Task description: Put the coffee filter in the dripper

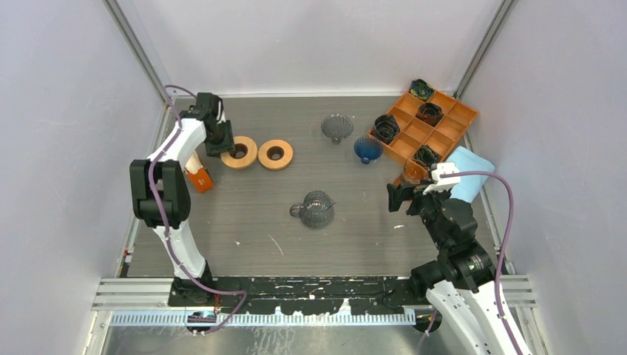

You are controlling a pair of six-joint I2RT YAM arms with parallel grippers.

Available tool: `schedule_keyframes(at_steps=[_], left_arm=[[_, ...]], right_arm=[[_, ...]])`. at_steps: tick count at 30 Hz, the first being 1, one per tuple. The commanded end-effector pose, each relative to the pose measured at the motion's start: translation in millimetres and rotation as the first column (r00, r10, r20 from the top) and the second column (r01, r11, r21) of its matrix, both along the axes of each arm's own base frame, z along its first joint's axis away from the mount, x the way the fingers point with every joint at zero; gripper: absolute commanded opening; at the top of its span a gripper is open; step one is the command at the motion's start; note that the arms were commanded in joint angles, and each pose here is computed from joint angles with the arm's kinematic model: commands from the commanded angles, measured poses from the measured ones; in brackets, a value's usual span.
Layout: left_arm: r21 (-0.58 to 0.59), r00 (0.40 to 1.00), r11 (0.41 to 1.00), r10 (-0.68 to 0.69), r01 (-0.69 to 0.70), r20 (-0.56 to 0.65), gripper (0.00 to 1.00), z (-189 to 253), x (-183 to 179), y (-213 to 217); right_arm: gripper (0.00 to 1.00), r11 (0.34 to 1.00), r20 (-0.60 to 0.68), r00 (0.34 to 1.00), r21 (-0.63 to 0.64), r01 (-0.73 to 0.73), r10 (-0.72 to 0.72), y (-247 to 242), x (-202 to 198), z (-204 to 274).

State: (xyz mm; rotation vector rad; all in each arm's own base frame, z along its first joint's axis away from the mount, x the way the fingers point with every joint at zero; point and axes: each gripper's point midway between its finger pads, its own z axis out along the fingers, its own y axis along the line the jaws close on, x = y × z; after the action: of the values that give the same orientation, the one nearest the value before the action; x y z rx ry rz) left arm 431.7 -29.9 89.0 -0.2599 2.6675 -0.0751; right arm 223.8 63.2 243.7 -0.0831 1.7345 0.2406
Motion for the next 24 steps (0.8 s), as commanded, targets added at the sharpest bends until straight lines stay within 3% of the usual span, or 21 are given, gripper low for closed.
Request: schedule_keyframes(at_steps=[1,24], left_arm=[[-0.058,0.997,0.997,-0.042,0.046,0.067,0.08,44,-12,-15],[-0.094,0.919,0.915,-0.383,0.391,0.097,0.07,83,-124,-151]], right_arm=[[1.0,1.0,0.06,0.998,0.017,-0.026,0.025,5,1,22],[1.0,0.997,0.056,0.996,0.019,-0.07,0.069,13,1,21]])
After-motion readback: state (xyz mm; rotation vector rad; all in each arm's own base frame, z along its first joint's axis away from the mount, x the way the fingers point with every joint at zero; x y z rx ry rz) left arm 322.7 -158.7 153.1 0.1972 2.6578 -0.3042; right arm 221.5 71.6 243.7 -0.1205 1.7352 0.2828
